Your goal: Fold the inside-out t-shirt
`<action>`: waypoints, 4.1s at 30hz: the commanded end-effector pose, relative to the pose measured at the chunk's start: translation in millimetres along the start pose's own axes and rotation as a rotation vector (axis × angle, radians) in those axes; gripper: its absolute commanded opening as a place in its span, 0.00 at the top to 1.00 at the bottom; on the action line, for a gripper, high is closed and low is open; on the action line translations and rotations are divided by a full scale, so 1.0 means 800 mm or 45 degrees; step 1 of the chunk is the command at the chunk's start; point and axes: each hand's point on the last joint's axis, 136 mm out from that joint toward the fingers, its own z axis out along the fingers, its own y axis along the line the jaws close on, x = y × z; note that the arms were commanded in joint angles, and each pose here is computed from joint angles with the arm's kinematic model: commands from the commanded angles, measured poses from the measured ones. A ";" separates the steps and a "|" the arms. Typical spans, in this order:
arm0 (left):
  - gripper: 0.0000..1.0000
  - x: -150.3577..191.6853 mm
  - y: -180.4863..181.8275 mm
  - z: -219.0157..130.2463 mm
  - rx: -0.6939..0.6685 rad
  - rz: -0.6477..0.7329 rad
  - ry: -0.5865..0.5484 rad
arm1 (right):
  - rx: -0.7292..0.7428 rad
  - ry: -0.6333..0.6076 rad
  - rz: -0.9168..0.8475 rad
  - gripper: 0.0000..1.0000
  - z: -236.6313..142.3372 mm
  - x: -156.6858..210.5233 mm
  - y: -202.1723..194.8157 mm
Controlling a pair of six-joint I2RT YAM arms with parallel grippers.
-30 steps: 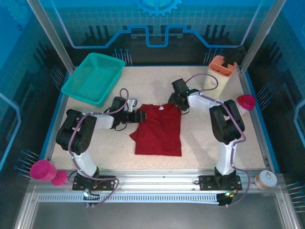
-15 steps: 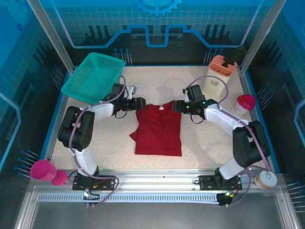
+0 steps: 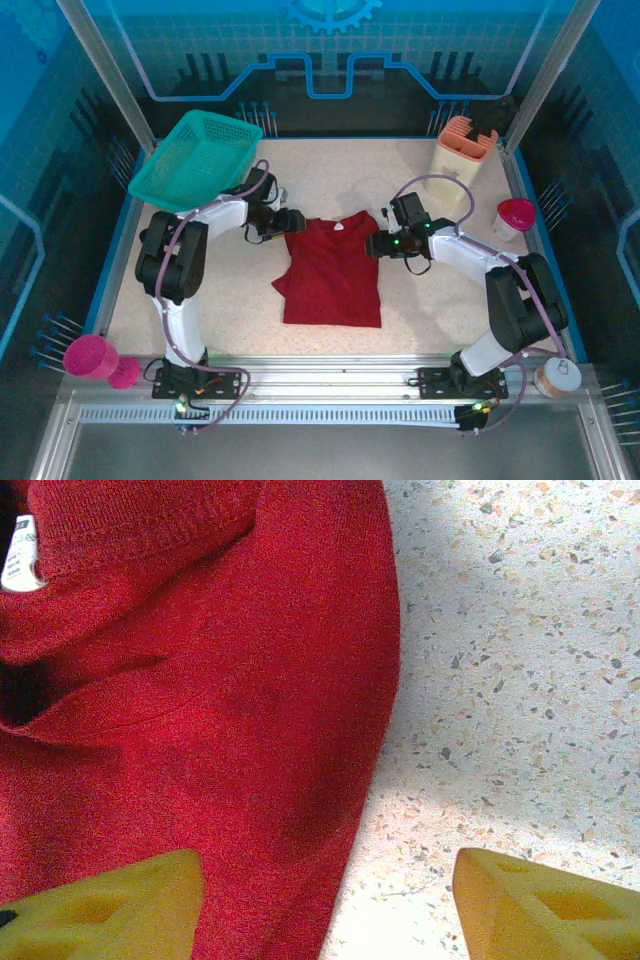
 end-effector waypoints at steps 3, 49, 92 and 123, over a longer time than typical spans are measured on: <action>0.45 0.007 -0.001 0.021 -0.047 -0.081 0.047 | 0.049 0.055 0.000 0.32 0.006 0.002 -0.008; 0.47 0.076 -0.143 -0.032 0.427 0.064 -0.139 | -0.405 -0.123 -0.756 0.49 0.040 -0.136 0.136; 0.50 0.267 -0.010 0.039 0.139 0.014 0.305 | -1.082 -0.030 -0.337 1.00 0.114 -0.162 0.172; 0.44 0.292 -0.079 -0.078 0.269 -0.045 0.276 | -0.341 -0.346 -0.380 0.51 -0.061 -0.106 0.092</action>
